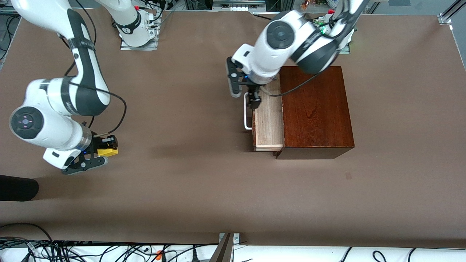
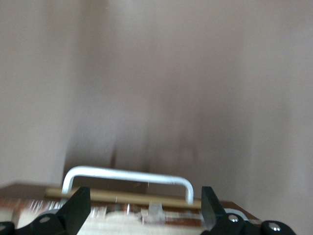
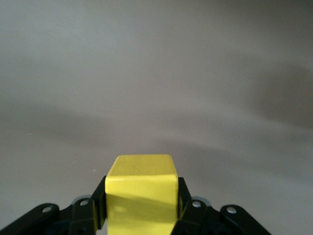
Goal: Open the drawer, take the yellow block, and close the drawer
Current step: 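Carry the cube away with the right gripper while the left gripper reaches the handle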
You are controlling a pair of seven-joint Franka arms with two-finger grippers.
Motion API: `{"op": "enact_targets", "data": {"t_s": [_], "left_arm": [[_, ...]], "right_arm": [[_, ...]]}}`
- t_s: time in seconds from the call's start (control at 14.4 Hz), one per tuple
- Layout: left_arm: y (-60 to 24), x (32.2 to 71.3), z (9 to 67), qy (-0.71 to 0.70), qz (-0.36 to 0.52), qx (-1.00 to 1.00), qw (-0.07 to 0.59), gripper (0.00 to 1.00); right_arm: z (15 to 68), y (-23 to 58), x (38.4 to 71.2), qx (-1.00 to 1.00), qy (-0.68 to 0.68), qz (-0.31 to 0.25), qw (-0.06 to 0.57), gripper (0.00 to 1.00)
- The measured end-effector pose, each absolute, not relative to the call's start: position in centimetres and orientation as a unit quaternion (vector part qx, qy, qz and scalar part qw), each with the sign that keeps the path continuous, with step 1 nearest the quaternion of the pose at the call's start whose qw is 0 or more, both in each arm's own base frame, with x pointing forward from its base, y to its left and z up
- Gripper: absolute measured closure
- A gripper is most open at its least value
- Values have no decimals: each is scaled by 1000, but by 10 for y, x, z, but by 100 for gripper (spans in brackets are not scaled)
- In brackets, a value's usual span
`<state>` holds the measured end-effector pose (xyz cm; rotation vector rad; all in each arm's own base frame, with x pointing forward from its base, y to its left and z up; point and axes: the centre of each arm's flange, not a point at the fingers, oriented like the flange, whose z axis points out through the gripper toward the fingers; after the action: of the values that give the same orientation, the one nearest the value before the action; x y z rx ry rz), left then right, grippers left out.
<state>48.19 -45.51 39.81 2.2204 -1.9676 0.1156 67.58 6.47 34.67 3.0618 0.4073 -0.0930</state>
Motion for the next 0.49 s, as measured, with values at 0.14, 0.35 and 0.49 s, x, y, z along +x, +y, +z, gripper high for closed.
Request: {"op": "enact_targets", "data": {"t_s": [0.14, 0.35, 0.49], "left_arm": [[-474, 477, 367, -692, 45, 717, 71, 0], [-486, 472, 327, -716, 37, 695, 55, 0], [-485, 472, 309, -720, 25, 691, 56, 0]], "right_arm": [[306, 48, 662, 993, 110, -24, 22, 44], [260, 21, 641, 997, 76, -26, 9, 44], [239, 15, 635, 998, 48, -29, -8, 44]]}}
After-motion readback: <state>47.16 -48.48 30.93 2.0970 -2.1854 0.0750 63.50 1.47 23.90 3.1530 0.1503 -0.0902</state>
